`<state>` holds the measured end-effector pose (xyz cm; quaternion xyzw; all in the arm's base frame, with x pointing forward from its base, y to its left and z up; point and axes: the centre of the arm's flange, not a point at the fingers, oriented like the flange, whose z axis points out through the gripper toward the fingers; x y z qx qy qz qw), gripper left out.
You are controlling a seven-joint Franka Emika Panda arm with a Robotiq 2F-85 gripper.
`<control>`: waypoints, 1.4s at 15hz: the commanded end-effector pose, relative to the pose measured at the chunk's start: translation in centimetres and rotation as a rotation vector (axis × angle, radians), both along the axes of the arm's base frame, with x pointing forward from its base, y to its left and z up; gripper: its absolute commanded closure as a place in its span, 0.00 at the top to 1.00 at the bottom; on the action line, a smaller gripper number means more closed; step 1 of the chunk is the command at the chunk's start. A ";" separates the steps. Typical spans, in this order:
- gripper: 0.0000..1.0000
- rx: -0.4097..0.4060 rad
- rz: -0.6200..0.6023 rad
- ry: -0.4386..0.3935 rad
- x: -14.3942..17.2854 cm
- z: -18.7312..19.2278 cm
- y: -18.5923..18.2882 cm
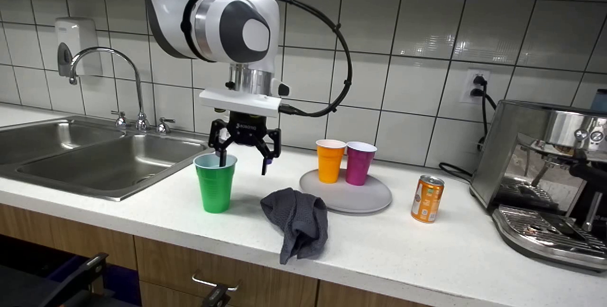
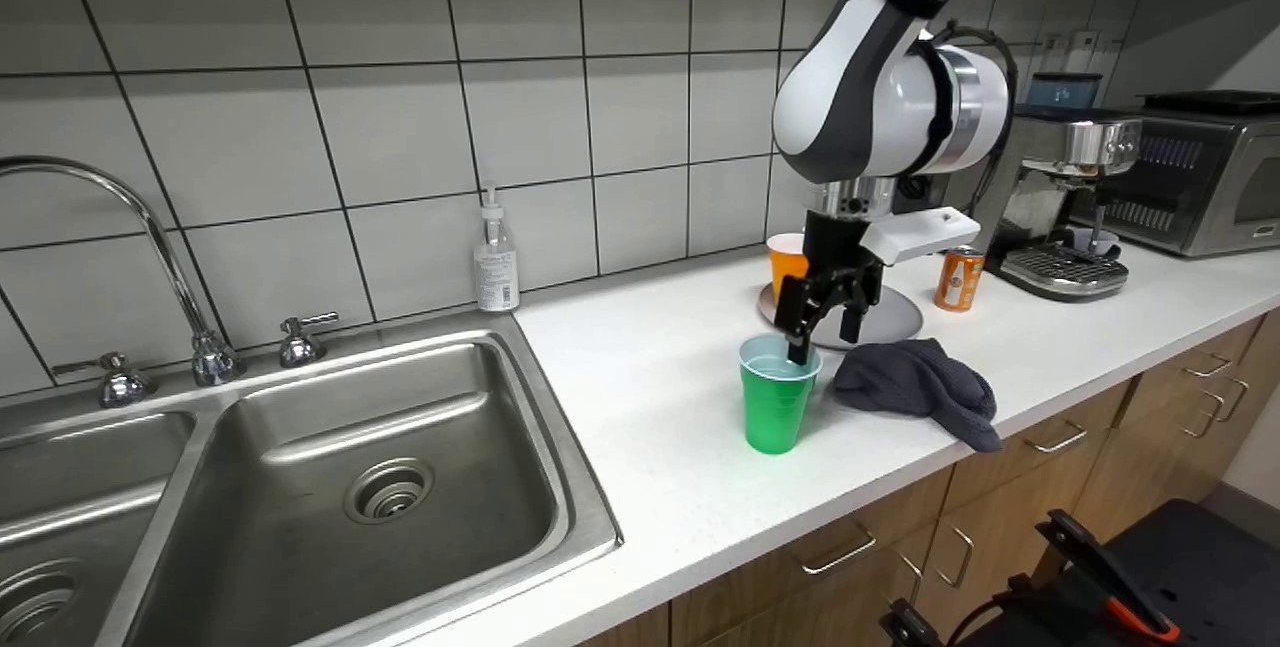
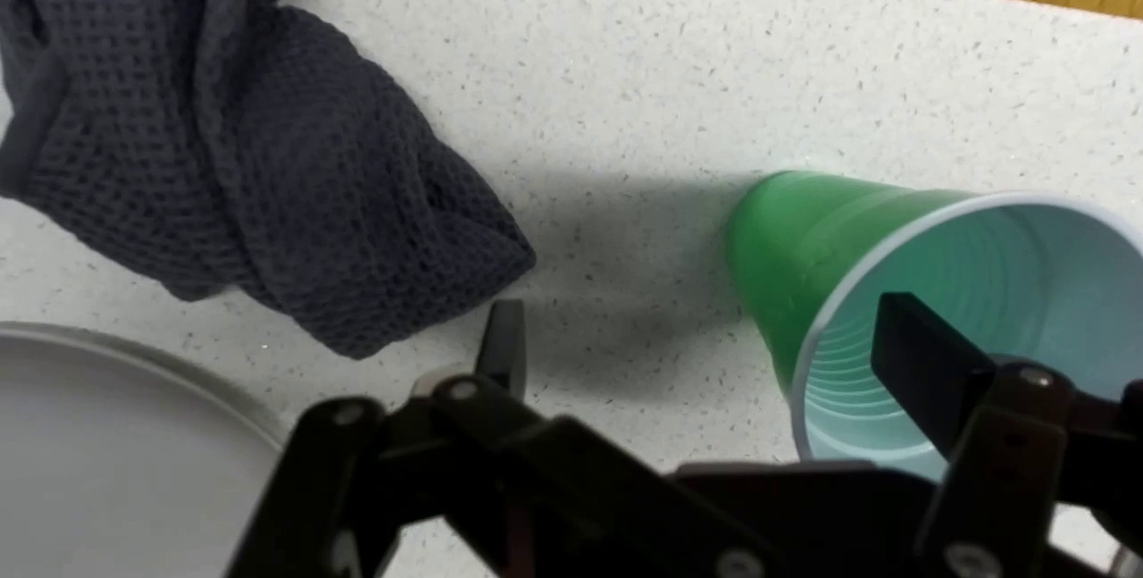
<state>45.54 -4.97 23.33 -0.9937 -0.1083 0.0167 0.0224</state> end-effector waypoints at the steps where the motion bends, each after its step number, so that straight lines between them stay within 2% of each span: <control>1: 1.00 -0.017 0.014 0.011 1.0 -0.1 0.1; 2: 0.75 -0.017 0.015 0.011 1.0 -0.2 0.1; 4: 0.66 -0.017 0.018 0.011 1.2 -0.2 0.2; 7: 0.40 -0.017 0.019 0.011 1.3 -0.3 0.3; 12: 0.03 -0.015 0.019 0.008 1.4 -0.2 0.2; 13: 0.00 -0.015 0.019 0.008 1.4 -0.2 0.2; 21: 0.01 0.008 0.019 -0.024 2.0 1.4 0.3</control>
